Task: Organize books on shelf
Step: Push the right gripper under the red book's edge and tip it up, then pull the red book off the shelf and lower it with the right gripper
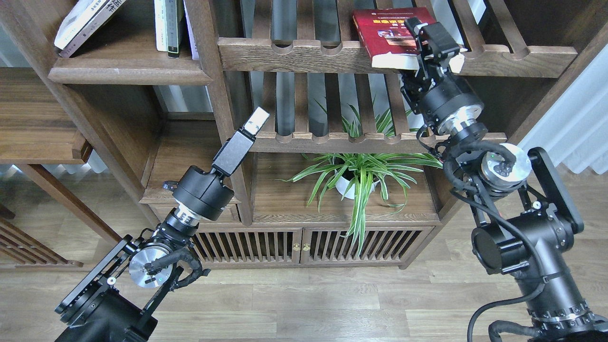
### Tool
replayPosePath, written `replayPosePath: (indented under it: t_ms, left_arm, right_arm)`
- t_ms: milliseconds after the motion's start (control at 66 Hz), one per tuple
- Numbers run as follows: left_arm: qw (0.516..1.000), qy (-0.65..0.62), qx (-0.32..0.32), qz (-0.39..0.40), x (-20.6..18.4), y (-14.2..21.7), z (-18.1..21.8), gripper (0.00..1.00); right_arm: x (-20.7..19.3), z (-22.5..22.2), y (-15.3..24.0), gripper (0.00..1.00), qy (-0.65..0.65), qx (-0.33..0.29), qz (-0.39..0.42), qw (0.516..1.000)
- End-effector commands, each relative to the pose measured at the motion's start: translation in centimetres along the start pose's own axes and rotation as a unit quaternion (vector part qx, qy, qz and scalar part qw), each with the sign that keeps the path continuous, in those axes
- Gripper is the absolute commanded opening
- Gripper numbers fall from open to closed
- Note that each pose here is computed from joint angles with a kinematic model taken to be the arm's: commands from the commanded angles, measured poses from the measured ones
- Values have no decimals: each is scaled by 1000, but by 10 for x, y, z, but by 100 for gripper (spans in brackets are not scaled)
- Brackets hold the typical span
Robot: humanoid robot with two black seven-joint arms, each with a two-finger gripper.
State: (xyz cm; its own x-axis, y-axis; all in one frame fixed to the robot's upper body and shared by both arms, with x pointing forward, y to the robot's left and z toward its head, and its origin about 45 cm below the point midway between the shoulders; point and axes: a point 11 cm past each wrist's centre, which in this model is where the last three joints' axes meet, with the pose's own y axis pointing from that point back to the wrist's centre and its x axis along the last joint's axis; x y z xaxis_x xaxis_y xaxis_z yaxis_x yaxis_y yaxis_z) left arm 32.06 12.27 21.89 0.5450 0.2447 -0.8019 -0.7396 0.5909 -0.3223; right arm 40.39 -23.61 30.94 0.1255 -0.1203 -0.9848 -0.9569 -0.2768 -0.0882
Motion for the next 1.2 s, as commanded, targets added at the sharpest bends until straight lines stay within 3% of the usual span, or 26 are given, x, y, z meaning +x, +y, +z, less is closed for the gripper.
replayPosePath:
  t_ms: [0,212,409,591,788,1182]
  left_arm:
    - [1000,1,-2,4,2,2,0,88]
    - [1000,-1,-9,7,4,4,5,88]
    - [1000,1,-8,9,4,5,4,88]
    - [1000,9,-3,13,5,8,-4,91]
    - [1000,10,0,12,5,8,-5,95]
    - [1000,15,15,13,5,10,-16,100]
  right_arm:
    - [-1,-2,1,32,-3,5,-9,1000]
    - [-2,0,8,6,-8,8,-63,998]
    - [6,-1,19,5,-11,14,-90,996]
    - [10,-1,50,4,-35,25,-196,980]
    - [15,0,79,4,-48,36,-250,966]
    - [21,37,97,3,-81,-6,-239,968]
